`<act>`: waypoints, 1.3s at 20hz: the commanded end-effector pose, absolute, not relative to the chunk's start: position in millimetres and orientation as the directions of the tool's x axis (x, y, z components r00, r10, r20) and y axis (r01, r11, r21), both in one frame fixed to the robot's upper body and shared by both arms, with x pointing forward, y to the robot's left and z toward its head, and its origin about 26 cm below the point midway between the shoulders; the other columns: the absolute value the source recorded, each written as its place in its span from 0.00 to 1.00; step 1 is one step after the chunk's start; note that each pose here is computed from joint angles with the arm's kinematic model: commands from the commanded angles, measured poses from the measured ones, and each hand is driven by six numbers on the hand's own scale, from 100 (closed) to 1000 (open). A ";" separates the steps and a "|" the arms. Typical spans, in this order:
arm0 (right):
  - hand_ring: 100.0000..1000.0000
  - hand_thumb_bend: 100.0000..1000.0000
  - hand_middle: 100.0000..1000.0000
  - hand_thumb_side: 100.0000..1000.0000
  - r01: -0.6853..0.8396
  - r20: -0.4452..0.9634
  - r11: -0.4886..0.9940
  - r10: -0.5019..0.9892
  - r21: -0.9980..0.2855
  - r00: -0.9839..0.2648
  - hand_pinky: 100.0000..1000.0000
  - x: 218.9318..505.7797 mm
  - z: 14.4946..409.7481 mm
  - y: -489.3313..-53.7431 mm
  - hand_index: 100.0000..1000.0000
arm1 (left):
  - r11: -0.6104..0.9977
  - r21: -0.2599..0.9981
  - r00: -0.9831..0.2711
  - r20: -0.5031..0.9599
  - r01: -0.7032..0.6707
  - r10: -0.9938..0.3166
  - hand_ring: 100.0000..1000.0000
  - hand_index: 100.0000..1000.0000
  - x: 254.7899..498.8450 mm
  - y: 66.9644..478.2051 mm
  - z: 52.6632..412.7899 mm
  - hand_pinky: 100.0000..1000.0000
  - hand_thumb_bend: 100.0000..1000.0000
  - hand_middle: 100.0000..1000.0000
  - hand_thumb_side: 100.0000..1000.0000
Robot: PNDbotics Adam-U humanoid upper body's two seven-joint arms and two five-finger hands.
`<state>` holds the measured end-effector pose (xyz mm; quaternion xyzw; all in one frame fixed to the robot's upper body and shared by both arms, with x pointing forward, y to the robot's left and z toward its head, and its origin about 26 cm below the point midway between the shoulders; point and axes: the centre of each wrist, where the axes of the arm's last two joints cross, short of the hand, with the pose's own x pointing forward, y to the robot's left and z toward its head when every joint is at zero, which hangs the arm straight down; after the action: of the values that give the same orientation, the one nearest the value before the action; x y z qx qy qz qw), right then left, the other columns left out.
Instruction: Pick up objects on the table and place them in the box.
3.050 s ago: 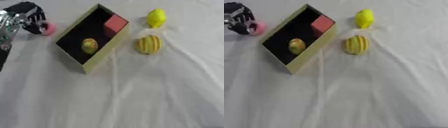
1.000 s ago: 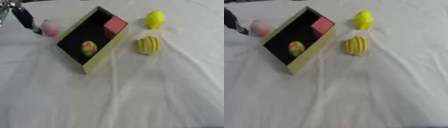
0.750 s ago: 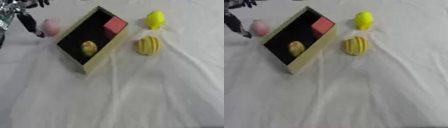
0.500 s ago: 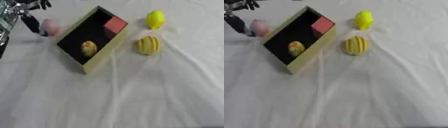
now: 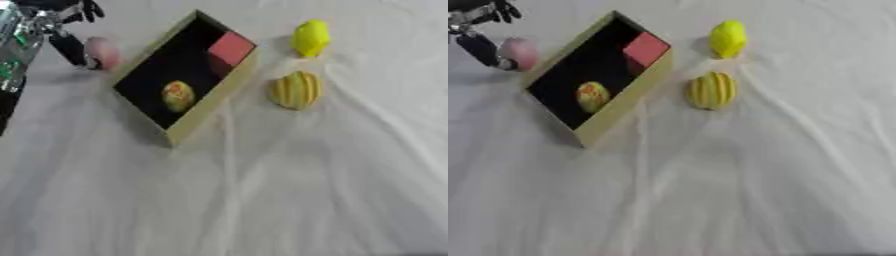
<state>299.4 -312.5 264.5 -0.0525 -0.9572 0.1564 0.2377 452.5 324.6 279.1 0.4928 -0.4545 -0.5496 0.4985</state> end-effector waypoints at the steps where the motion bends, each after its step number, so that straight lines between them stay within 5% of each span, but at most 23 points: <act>1: 0.82 0.00 0.61 0.65 0.027 0.415 0.941 0.175 -0.337 -0.893 0.90 296.3 271.9 -311.7 0.86 | -0.114 0.990 0.014 -0.116 0.087 -0.993 0.80 0.87 453.9 330.8 289.5 0.77 0.55 0.73 0.00; 9: 0.82 0.00 0.61 0.65 0.023 0.416 0.942 0.170 -0.336 -0.893 0.90 296.4 271.5 -311.3 0.86 | -0.111 0.989 0.028 -0.114 0.097 -0.993 0.78 0.85 460.9 331.6 280.0 0.75 0.50 0.71 0.00; 16: 0.82 0.00 0.61 0.65 0.021 0.420 0.941 0.171 -0.339 -0.891 0.90 296.4 270.5 -311.3 0.86 | -0.097 0.990 0.046 -0.102 0.097 -0.994 0.73 0.79 463.8 333.8 274.8 0.70 0.34 0.65 0.00; 26: 0.83 0.00 0.61 0.65 0.018 0.425 0.937 0.176 -0.349 -0.888 0.91 296.4 269.3 -311.1 0.86 | -0.095 0.982 0.042 -0.103 0.163 -0.994 0.66 0.71 466.1 332.7 279.6 0.64 0.33 0.57 0.00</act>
<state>299.9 -310.4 262.1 -0.0467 -0.9559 0.1600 0.2420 467.7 328.2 265.3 0.4852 -0.4199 -0.5563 0.5280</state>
